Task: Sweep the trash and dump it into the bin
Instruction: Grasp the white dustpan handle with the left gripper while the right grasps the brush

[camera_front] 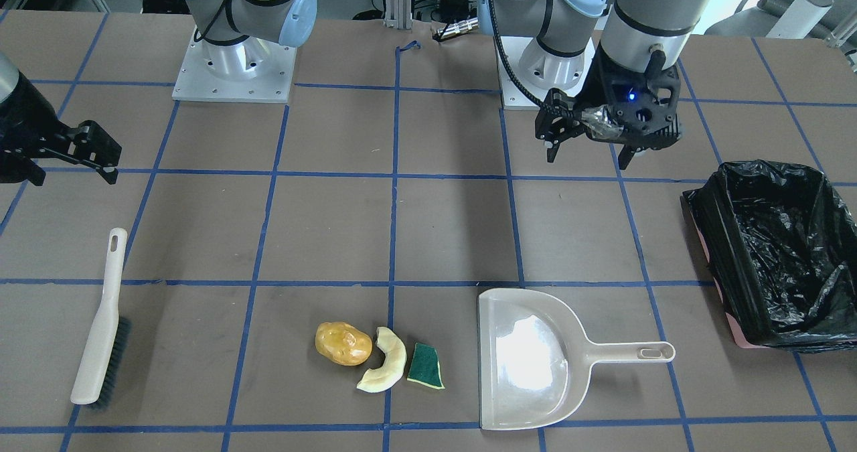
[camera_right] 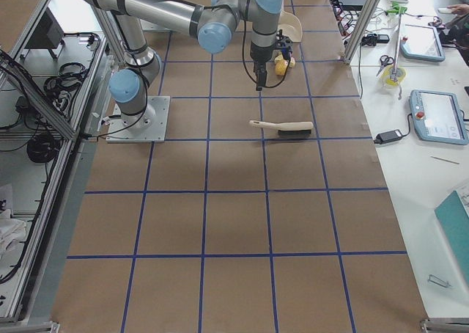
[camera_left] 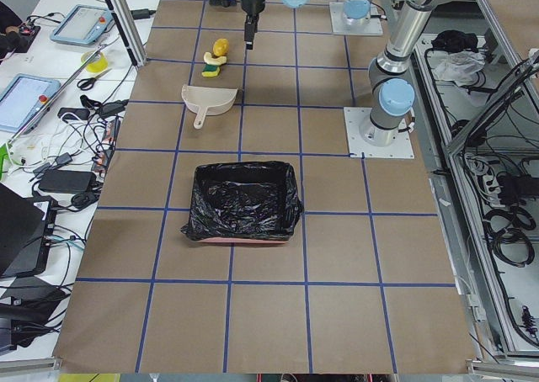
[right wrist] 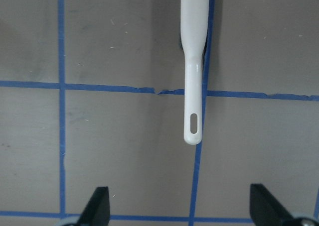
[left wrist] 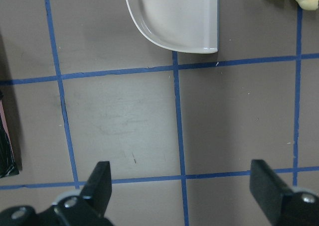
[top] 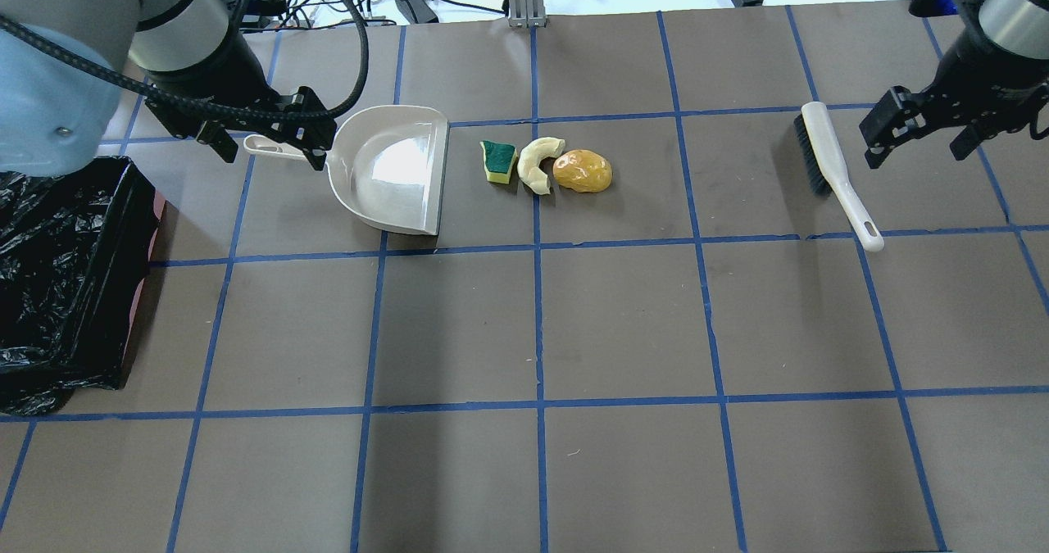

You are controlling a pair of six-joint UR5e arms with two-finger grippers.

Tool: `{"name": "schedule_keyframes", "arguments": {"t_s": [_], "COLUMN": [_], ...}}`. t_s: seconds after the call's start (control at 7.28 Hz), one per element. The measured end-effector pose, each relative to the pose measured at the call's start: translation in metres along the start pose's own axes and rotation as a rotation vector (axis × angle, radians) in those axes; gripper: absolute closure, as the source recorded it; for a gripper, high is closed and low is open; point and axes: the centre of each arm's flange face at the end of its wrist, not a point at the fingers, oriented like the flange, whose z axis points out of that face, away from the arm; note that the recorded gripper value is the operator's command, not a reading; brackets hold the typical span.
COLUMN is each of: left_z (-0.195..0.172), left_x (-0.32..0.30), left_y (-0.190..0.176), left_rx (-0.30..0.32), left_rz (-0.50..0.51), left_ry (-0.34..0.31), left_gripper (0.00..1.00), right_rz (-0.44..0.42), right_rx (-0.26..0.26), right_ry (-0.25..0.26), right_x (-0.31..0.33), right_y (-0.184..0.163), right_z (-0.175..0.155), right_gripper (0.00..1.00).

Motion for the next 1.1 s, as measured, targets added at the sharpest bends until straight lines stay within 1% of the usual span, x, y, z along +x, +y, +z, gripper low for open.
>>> {"name": "schedule_keyframes", "arguments": {"t_s": [0.14,0.27,0.41,0.55,0.82,0.96,1.1], "left_z": [0.026,0.054,0.080,0.100,0.137,0.153,0.170], "left_x": [-0.009,-0.026,-0.045,-0.058,-0.068,-0.074,-0.084], "left_y": [-0.011,-0.023,-0.032,-0.040,-0.055,-0.065,-0.075], "left_rx": [0.011,0.022,0.020,0.006,-0.021,-0.001,0.022], "left_rz": [0.078,0.195,0.338,0.491,0.829,0.983,1.095], "left_ry": [-0.003,-0.006,-0.007,-0.001,0.025,0.026,0.022], "left_gripper": [0.00,0.00,0.00,0.00,0.00,0.00,0.00], "right_rz": [-0.021,-0.032,-0.037,-0.042,-0.064,-0.070,-0.072], "right_rx": [-0.002,-0.012,-0.033,-0.055,-0.078,-0.083,-0.091], "right_ry": [0.022,0.030,0.024,0.013,0.002,-0.003,-0.010], "right_x": [0.011,0.017,0.020,0.022,0.026,0.028,0.029], "right_y": [-0.006,-0.012,-0.018,-0.024,-0.036,-0.042,-0.046], "right_z": [0.025,0.051,0.075,0.094,0.126,0.142,0.155], "right_gripper": [0.00,0.00,0.00,0.00,0.00,0.00,0.05]}}
